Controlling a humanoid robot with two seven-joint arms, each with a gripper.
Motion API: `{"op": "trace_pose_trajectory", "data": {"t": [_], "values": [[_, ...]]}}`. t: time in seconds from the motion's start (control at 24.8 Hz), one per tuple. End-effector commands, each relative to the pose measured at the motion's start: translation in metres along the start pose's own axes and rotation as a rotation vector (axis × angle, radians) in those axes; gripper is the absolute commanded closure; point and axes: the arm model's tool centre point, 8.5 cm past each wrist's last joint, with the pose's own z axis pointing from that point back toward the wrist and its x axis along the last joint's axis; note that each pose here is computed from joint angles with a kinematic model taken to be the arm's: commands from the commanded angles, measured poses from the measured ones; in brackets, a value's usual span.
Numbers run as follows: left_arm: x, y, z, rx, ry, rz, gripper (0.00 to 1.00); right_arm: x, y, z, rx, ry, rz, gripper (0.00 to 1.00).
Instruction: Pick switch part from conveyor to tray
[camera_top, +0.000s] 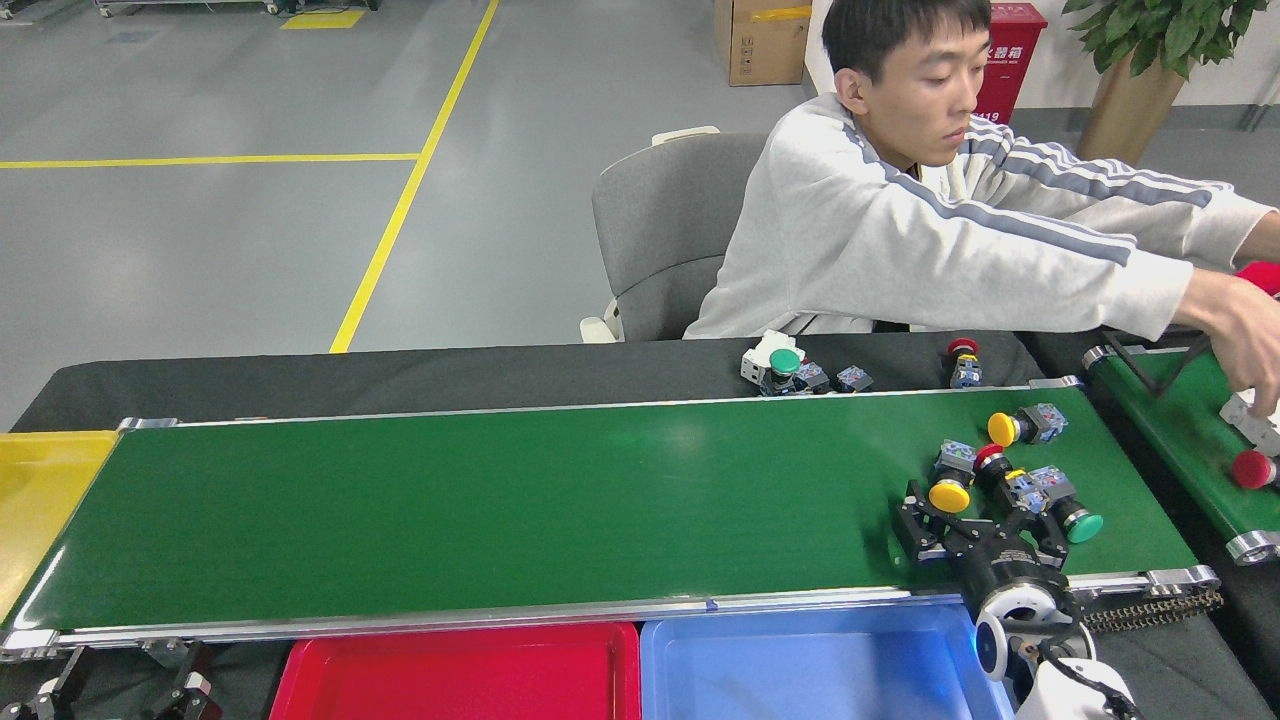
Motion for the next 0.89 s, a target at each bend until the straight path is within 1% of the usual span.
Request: {"op": "trace_pose_trajectory", "data": {"t": [0.0, 0.04, 0.12, 0.16, 0.24, 0.36, 0.48, 0.52, 0.6, 0.68, 0.73, 0.77, 0.81, 0.85], "values": [[-0.002, 0.006, -0.003, 0.017, -0.007, -0.016, 0.0, 0.005, -0.014, -0.004, -0.032, -0.024, 0.014, 0.64], [-0.002, 0.006, -0.003, 0.017, -0.007, -0.016, 0.0, 0.006, -0.013, -0.004, -0.03, -0.032, 0.028, 0.74], [-0.002, 0.006, -0.003, 0.017, -0.007, -0.016, 0.0, 0.006, -0.013, -0.004, -0.027, -0.048, 0.062, 0.88], [-0.002, 0.007, -0.003, 0.019, -0.007, -0.017, 0.0, 0.006, -0.013, -0.004, -0.026, -0.054, 0.078, 0.92], [-0.002, 0.007, -0.003, 0.019, -0.007, -0.017, 0.0, 0.007, -0.016, -0.004, -0.032, -0.061, 0.083, 0.98], [-0.002, 0.007, -0.003, 0.019, -0.007, -0.017, 0.0, 0.016, -0.02, -0.004, -0.044, -0.123, 0.09, 0.99], [-0.002, 0.007, -0.003, 0.019, -0.006, -0.017, 0.0, 0.026, -0.03, 0.003, -0.112, -0.213, 0.067, 0.99], [-0.002, 0.007, -0.003, 0.019, -0.007, -0.017, 0.0, 0.034, -0.036, 0.009, -0.141, -0.267, 0.068, 0.99], [-0.002, 0.007, -0.003, 0.019, -0.007, -0.017, 0.0, 0.049, -0.039, 0.026, -0.177, -0.387, 0.086, 0.99], [-0.002, 0.006, -0.003, 0.018, -0.005, -0.015, 0.0, 0.072, -0.047, 0.047, -0.227, -0.541, 0.125, 0.99], [-0.002, 0.006, -0.002, 0.018, -0.004, -0.015, 0.0, 0.084, -0.045, 0.057, -0.238, -0.613, 0.14, 0.99], [-0.002, 0.006, -0.003, 0.017, -0.005, -0.014, 0.0, 0.109, -0.04, 0.072, -0.245, -0.733, 0.154, 0.98], [-0.002, 0.006, -0.002, 0.017, -0.003, -0.013, 0.0, 0.128, -0.033, 0.083, -0.241, -0.818, 0.157, 0.98], [-0.002, 0.005, -0.002, 0.016, -0.005, -0.014, 0.0, 0.149, -0.022, 0.095, -0.227, -0.912, 0.167, 0.97]]}}
